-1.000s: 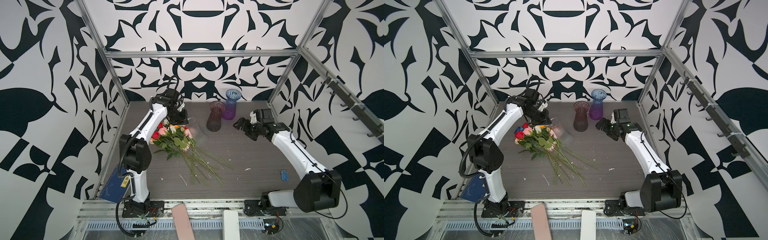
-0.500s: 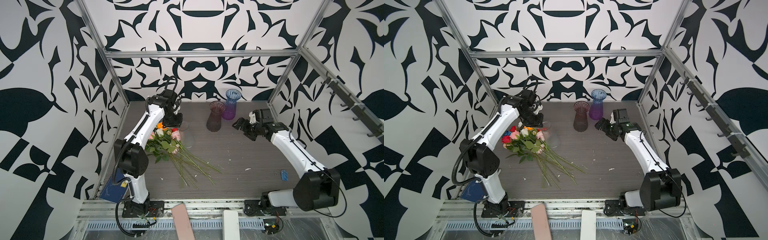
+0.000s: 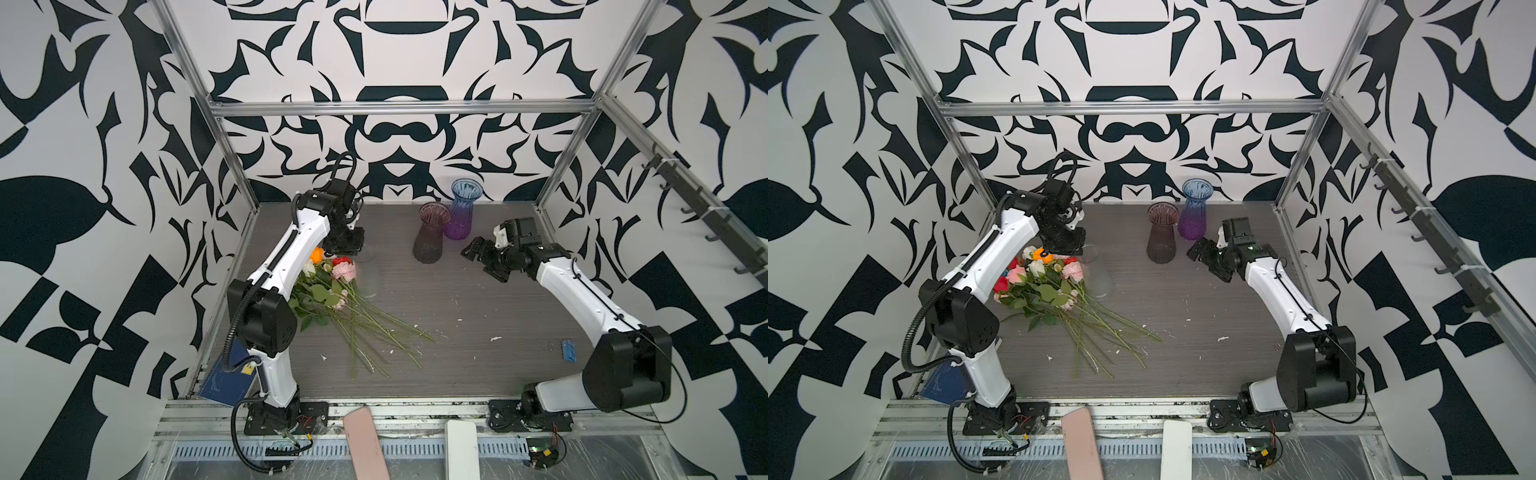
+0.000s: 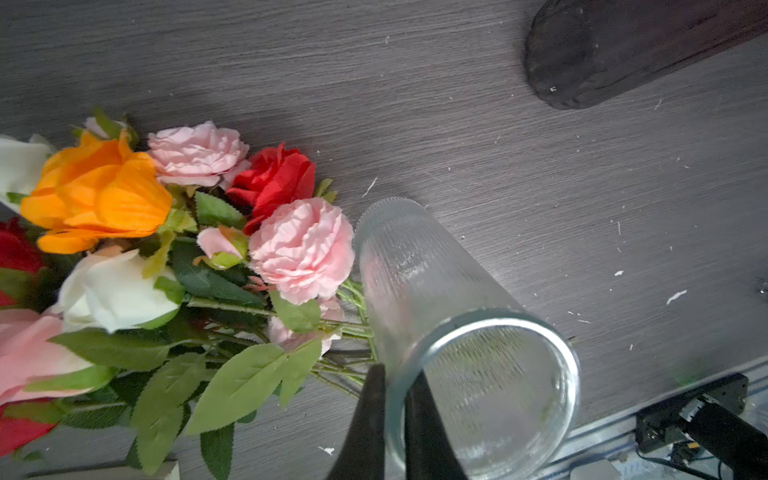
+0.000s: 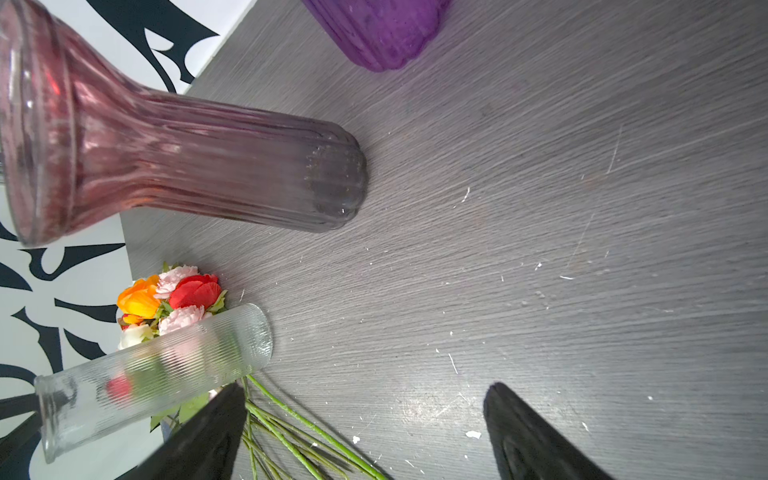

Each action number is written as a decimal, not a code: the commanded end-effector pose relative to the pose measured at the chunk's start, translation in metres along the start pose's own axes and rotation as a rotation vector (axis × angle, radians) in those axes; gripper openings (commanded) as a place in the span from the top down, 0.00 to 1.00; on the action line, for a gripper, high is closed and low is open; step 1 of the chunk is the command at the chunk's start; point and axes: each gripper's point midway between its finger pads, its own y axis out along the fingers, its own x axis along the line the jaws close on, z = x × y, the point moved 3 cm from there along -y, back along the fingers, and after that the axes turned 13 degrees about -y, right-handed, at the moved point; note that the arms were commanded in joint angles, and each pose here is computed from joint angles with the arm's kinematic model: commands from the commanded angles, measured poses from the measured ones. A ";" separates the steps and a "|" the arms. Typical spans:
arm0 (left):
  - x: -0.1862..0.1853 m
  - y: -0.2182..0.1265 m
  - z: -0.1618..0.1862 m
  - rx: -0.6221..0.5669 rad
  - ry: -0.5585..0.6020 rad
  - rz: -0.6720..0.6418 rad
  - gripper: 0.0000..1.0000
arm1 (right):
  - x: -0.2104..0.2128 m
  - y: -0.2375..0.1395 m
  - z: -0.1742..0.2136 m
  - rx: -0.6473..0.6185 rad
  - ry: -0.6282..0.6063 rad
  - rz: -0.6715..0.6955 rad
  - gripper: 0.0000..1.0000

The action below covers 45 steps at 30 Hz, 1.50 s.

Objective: Arrange the flowers into the vase
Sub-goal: 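Stand the clear vase upright beside the roses with the left gripper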

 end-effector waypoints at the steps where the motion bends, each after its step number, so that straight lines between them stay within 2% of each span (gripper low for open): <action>1: -0.031 -0.011 -0.003 -0.021 0.029 0.067 1.00 | 0.013 -0.010 -0.013 -0.041 -0.054 -0.030 0.07; 9: -0.055 -0.001 -0.008 -0.015 0.104 0.033 1.00 | 0.013 -0.011 -0.011 -0.040 -0.059 -0.032 0.07; 17: -0.053 -0.002 -0.017 -0.032 0.145 -0.029 1.00 | 0.016 -0.013 -0.014 -0.042 -0.062 -0.039 0.07; 33: -0.053 0.006 -0.022 -0.028 0.163 -0.033 1.00 | 0.015 -0.017 -0.011 -0.035 -0.054 -0.028 0.07; 34: -0.053 0.006 -0.022 -0.028 0.163 -0.034 0.95 | 0.014 -0.017 -0.010 -0.035 -0.051 -0.027 0.07; 35: -0.053 0.004 -0.022 -0.031 0.163 -0.033 0.80 | 0.014 -0.017 -0.010 -0.035 -0.051 -0.026 0.07; 36: -0.053 0.003 -0.022 -0.031 0.163 -0.033 0.72 | 0.013 -0.017 -0.009 -0.035 -0.050 -0.024 0.06; 39: -0.052 0.000 -0.022 -0.042 0.167 -0.039 0.54 | 0.014 -0.017 -0.009 -0.036 -0.048 -0.025 0.07; 40: -0.052 -0.002 -0.023 -0.047 0.167 -0.040 0.45 | 0.014 -0.017 -0.009 -0.036 -0.047 -0.025 0.07; 42: -0.052 -0.005 -0.022 -0.052 0.168 -0.038 0.22 | 0.014 -0.018 -0.010 -0.040 -0.045 -0.027 0.07; 43: -0.052 -0.008 -0.022 -0.055 0.168 -0.037 0.02 | 0.015 -0.017 -0.010 -0.040 -0.043 -0.028 0.06; 45: -0.052 -0.014 -0.021 -0.065 0.161 -0.035 0.01 | 0.016 -0.016 -0.010 -0.040 -0.040 -0.031 0.07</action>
